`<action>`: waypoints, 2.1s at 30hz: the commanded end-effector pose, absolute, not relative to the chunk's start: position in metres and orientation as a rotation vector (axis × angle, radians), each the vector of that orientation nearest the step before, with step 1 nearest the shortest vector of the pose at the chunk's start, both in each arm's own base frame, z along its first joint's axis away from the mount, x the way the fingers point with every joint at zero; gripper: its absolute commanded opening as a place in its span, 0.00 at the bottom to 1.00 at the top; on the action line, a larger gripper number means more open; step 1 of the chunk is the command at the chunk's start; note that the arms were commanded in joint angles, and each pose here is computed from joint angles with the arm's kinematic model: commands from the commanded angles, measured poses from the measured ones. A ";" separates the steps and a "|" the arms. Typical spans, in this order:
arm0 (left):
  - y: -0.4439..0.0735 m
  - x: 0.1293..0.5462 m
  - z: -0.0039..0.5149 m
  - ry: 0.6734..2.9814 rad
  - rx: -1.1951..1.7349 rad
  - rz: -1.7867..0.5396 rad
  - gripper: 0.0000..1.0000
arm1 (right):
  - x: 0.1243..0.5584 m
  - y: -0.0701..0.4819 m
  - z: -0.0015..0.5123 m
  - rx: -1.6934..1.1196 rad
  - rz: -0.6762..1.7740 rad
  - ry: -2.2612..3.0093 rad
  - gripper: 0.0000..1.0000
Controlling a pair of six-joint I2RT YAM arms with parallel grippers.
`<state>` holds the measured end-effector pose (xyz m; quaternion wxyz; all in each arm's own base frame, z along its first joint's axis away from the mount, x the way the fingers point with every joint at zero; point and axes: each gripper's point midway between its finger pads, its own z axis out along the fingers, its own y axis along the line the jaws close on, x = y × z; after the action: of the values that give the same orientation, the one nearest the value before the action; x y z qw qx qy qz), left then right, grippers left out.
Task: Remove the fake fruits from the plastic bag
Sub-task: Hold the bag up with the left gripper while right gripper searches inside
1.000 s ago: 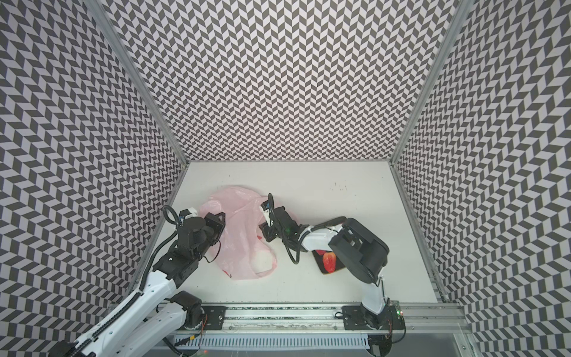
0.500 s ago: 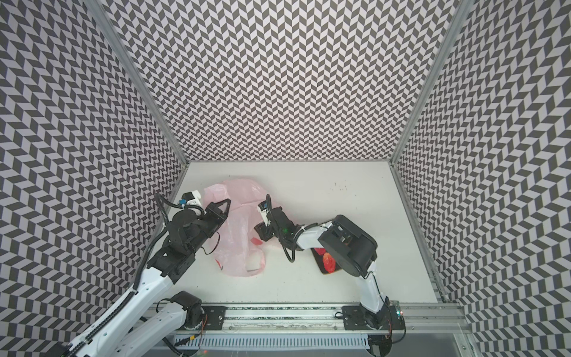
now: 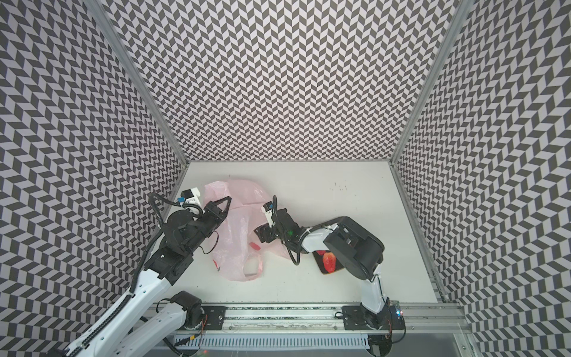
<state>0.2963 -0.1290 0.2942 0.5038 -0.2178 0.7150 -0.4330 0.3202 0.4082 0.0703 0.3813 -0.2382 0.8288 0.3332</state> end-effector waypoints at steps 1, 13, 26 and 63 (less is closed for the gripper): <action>-0.135 0.291 0.324 1.660 -0.436 -1.088 0.00 | 0.330 0.426 0.118 -0.558 0.968 1.964 0.78; -0.146 0.274 0.358 1.575 -0.304 -1.162 0.00 | 0.338 0.418 0.138 -0.484 0.954 1.885 0.79; -0.151 0.268 0.368 1.536 -0.262 -1.212 0.00 | 0.336 0.401 0.157 -0.455 0.906 1.836 0.79; -0.117 0.268 0.175 2.092 -0.826 -1.040 0.00 | 0.358 0.387 0.116 -0.427 0.674 1.932 0.74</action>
<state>0.2704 -0.1153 0.1729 0.3413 -0.3111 0.7936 -0.3963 0.3508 0.3824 0.1130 0.4940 -0.1736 0.8019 0.2877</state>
